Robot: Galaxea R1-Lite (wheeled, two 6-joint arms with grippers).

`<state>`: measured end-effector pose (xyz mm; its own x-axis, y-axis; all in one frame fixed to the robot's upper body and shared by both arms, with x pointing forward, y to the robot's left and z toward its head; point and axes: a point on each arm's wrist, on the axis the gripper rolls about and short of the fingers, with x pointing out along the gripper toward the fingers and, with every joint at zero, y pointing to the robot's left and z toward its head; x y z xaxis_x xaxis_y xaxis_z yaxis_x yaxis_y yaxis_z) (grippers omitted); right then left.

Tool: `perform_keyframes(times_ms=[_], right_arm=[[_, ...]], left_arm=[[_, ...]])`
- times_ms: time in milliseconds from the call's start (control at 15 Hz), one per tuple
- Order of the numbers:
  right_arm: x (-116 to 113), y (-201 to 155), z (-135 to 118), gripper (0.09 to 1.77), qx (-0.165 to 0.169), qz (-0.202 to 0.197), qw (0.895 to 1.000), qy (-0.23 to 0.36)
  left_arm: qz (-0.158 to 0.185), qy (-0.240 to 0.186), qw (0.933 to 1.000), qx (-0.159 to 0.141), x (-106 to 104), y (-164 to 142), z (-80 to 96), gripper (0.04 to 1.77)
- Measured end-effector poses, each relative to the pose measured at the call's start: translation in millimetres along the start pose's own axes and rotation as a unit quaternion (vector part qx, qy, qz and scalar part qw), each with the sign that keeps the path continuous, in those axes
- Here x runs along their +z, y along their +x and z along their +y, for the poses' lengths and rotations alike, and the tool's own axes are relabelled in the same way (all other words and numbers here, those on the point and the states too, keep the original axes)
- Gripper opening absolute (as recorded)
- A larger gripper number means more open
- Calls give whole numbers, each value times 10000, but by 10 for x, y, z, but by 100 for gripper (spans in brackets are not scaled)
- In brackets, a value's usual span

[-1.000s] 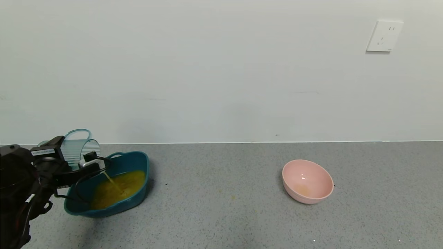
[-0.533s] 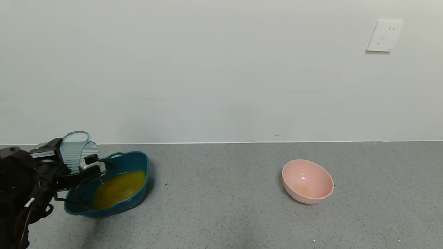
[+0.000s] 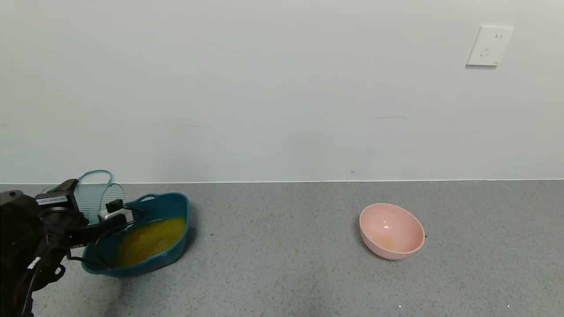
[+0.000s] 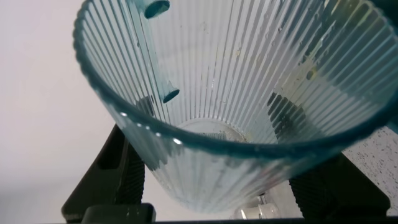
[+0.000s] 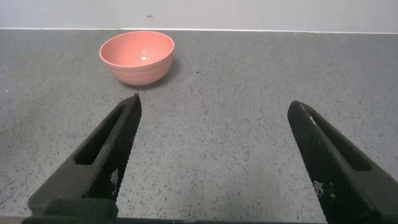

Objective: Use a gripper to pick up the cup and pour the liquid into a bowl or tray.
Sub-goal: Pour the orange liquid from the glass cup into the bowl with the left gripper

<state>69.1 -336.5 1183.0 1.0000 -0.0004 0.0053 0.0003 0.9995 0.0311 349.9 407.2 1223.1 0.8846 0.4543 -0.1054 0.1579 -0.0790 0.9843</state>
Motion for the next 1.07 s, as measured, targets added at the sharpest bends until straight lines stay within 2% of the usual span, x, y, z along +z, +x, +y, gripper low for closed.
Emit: perform_keyframes(times_ms=[267, 467, 600, 733, 867, 1067], right_arm=[[0, 0, 0, 171, 0, 0, 10000, -2], [0, 0, 0, 171, 0, -2, 10000, -2], [0, 0, 0, 171, -2, 0, 10000, -2], [0, 0, 0, 171, 0, 0, 10000, -2], [0, 0, 0, 171, 0, 0, 10000, 0], [0, 0, 0, 171, 0, 0, 10000, -2]], left_arm=[[-13, -129, 9999, 42, -4, -12, 23, 129], [-70, -796, 9967, 117, 9, -20, 63, 129], [-80, -1332, 9910, 135, 0, -43, 89, 129], [-108, -1843, 9827, 150, -20, -68, 105, 129], [-125, -2370, 9713, 160, -29, -80, 115, 129], [-343, -3205, 9466, 87, -24, -69, 128, 129]])
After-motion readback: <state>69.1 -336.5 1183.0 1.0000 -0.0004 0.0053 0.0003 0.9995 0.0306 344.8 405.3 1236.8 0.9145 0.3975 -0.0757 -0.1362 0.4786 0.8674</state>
